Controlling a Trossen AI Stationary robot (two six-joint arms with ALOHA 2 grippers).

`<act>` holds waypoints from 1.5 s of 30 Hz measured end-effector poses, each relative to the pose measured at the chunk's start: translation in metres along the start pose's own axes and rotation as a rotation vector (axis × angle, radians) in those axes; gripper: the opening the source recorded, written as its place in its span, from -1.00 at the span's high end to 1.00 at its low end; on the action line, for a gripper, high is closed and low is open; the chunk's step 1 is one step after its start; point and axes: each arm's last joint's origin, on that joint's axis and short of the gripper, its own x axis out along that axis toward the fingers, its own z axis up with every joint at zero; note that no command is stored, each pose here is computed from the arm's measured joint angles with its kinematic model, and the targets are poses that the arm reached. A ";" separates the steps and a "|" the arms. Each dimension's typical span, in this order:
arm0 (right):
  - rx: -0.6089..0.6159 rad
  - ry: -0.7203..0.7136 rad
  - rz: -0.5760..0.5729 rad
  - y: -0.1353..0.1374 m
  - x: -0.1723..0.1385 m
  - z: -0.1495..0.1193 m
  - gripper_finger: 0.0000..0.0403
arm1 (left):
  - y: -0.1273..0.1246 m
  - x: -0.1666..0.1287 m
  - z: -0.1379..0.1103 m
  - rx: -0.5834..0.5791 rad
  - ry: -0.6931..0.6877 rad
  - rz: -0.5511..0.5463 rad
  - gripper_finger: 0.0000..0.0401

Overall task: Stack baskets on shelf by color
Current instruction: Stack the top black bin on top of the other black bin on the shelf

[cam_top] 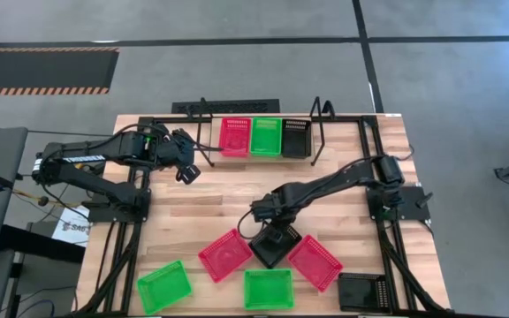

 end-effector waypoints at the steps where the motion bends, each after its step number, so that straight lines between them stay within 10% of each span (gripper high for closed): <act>1: -0.005 0.013 -0.001 0.002 0.004 -0.001 0.19 | 0.000 0.000 0.000 -0.001 0.000 0.000 1.00; 7: -0.020 0.088 -0.018 0.008 0.023 -0.005 0.26 | 0.000 0.000 0.000 -0.002 0.001 -0.003 1.00; 13: -0.017 0.129 -0.053 -0.001 0.014 -0.007 0.75 | 0.000 0.000 0.000 -0.003 0.006 -0.012 1.00; 25: -0.038 -0.059 -0.271 -0.047 -0.096 0.021 0.97 | 0.000 0.000 0.000 0.024 0.003 -0.013 1.00; 35: -0.140 -0.396 -0.223 -0.152 -0.237 0.038 0.98 | 0.000 0.000 0.000 0.042 0.001 -0.009 1.00; 45: -0.389 -0.358 -0.081 -0.265 -0.240 0.066 0.98 | 0.000 0.000 0.001 0.028 -0.017 0.025 1.00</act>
